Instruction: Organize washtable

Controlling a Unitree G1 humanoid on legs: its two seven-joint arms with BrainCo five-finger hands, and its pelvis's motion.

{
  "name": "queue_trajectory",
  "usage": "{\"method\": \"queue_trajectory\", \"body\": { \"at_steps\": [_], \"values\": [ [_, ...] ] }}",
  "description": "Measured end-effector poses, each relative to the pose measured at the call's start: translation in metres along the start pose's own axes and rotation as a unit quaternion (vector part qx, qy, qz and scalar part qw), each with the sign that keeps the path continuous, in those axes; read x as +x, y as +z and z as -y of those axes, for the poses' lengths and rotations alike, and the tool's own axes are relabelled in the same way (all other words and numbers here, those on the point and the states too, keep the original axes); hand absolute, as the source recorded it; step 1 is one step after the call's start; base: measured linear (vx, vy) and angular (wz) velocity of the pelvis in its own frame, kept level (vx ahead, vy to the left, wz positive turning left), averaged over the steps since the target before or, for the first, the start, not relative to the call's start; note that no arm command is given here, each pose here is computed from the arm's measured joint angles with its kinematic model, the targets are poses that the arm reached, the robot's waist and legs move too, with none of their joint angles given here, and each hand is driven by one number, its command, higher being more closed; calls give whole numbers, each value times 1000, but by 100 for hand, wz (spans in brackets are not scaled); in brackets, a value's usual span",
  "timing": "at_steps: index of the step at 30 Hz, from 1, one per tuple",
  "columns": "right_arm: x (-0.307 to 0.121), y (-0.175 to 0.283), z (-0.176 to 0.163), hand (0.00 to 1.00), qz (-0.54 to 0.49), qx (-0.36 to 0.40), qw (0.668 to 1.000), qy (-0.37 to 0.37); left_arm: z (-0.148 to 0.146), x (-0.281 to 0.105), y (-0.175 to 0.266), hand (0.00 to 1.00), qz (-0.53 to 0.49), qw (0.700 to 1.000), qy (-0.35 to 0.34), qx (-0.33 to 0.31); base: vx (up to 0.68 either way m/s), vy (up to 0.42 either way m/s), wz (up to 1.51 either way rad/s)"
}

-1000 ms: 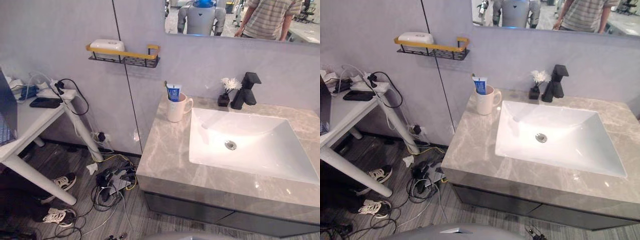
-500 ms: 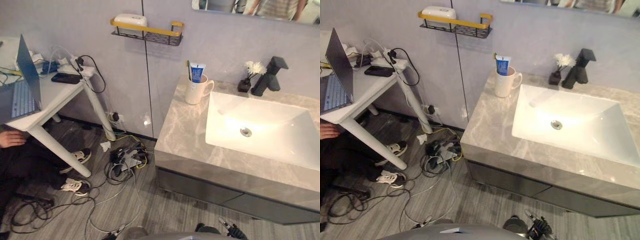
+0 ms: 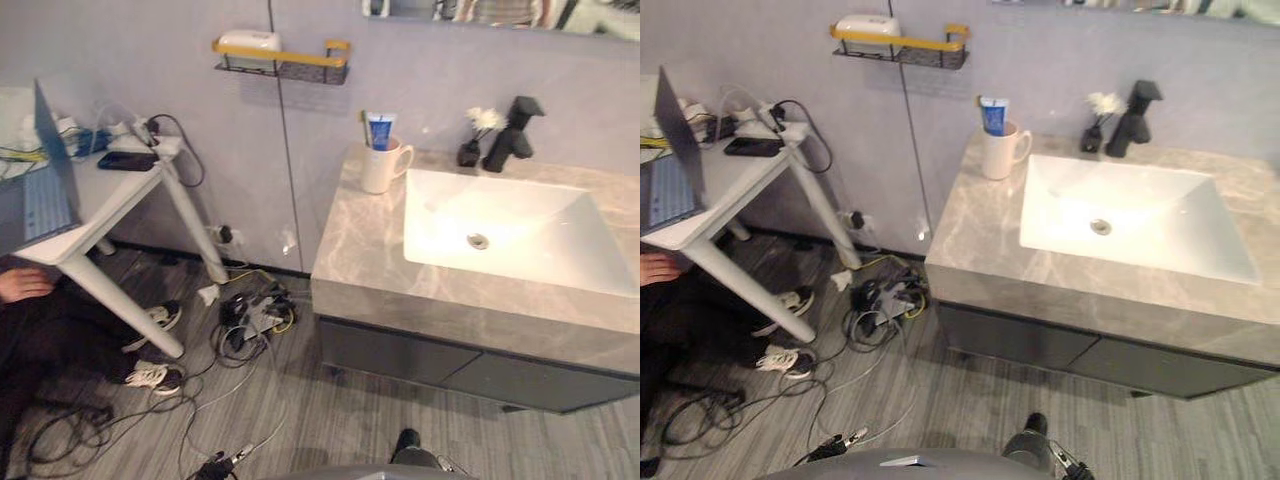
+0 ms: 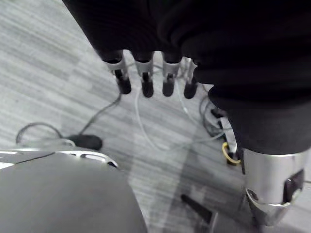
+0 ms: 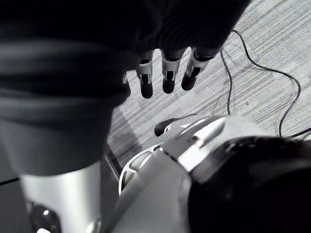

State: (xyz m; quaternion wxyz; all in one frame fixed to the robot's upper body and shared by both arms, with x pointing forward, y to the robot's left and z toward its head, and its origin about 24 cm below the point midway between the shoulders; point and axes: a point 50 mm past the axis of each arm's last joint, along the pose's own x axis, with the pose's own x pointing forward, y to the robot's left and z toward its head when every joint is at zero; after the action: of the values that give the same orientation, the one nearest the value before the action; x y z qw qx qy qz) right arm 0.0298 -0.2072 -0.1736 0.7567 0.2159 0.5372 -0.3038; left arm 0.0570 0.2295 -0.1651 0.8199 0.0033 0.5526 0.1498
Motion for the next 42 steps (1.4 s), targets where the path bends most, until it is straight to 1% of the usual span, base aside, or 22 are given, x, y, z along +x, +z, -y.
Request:
{"method": "queue_trajectory", "body": {
  "at_steps": [1,2,4,6,7,9,14,23,28,31,36,38,39,41,42],
  "values": [
    [0,4,3,0,5,-3,1000,-3,6,0,-2,0,-2,1000,-9,-1,357,-115,-52],
    [1,2,-3,0,2,-5,1000,6,-2,0,0,0,-3,1000,-2,4,534,-246,-36],
    [-2,-10,-1,0,-13,0,1000,2,-8,0,-2,0,-5,1000,3,4,666,-367,-42],
    [-1,-5,1,0,-8,-14,1000,5,-3,-1,-7,0,-16,1000,2,-18,445,-164,-84],
    [1,4,1,0,1,-21,1000,9,-1,-1,-7,0,-17,1000,-1,-20,327,-54,-81],
    [1,6,-3,0,4,-26,1000,14,2,0,-4,0,-13,1000,-6,-21,263,-26,-87],
    [3,11,-6,0,9,-26,999,18,8,2,6,0,1,1000,-13,-24,6,17,-46],
    [3,12,-2,0,11,6,1000,6,23,5,26,0,27,999,-33,-24,-57,-34,11],
    [3,15,-3,0,14,10,1000,7,29,6,31,0,36,998,-44,-16,-79,-31,20],
    [4,16,-4,0,17,11,1000,9,29,6,38,0,48,997,-44,-31,-148,-70,-12],
    [4,25,-1,0,32,18,999,5,32,5,38,0,54,997,-45,-40,-156,-33,-92],
    [4,35,0,0,50,1,999,8,40,3,31,0,43,996,-47,-69,62,-2,-168],
    [4,41,-1,0,60,-25,998,15,38,3,27,0,38,995,-36,-89,255,28,-171],
    [1,23,8,0,40,-25,999,7,26,3,23,0,37,995,-17,-90,194,30,-149],
    [1,15,10,0,22,-36,999,4,26,1,14,0,25,996,-17,-88,77,2,-133]
  ]
}}
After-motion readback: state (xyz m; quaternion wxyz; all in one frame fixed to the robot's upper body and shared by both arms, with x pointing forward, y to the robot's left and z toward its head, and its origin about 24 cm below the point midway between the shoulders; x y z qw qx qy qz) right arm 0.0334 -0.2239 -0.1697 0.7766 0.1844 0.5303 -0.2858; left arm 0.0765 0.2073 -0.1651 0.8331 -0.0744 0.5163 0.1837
